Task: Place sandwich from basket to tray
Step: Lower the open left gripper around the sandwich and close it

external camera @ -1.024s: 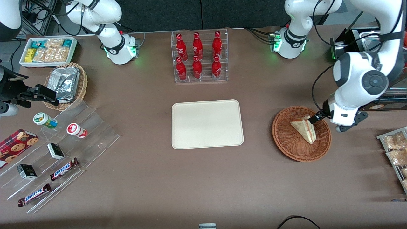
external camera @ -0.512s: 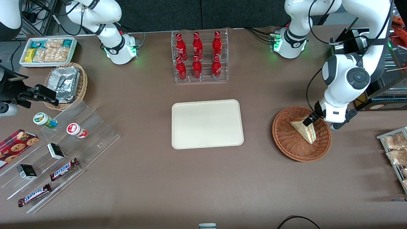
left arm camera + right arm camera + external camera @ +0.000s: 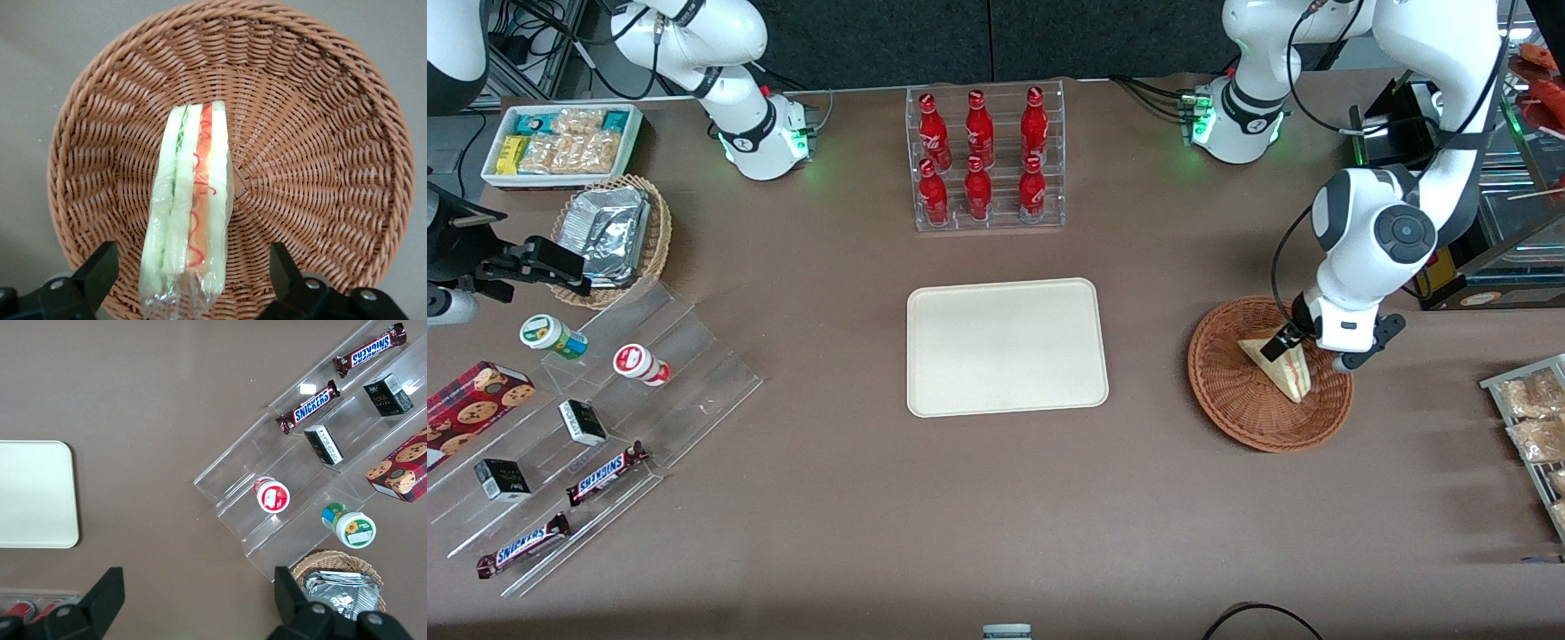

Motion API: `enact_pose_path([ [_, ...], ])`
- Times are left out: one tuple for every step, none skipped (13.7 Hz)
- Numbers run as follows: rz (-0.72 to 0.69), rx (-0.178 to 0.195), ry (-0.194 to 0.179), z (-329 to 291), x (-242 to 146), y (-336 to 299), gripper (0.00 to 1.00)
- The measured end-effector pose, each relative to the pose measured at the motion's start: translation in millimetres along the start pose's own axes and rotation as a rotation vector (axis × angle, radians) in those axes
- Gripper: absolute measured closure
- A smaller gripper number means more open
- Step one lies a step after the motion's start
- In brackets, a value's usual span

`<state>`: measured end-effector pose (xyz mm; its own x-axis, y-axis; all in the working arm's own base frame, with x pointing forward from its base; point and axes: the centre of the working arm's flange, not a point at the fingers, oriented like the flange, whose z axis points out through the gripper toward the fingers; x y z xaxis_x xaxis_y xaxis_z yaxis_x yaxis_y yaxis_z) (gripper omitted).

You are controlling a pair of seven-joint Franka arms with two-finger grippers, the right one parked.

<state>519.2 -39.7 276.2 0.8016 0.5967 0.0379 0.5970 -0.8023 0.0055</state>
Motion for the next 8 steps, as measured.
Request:
enact_pose_path([
  [-0.006,-0.003,0.001,3.9,0.2,0.6,0.0],
  [-0.012,-0.003,0.0,8.2,0.1,1.0,0.0],
  [-0.014,-0.001,-0.004,12.6,-0.6,1.4,0.0],
  [-0.014,0.002,-0.009,16.5,-1.6,1.8,0.0],
  [-0.015,0.002,-0.011,20.1,-2.1,2.3,0.0],
  [-0.015,0.001,-0.011,24.0,-2.4,2.5,0.0],
  [-0.015,0.004,-0.016,28.5,-3.1,2.2,0.02],
  [-0.016,0.007,-0.021,32.4,-3.9,1.7,0.04],
])
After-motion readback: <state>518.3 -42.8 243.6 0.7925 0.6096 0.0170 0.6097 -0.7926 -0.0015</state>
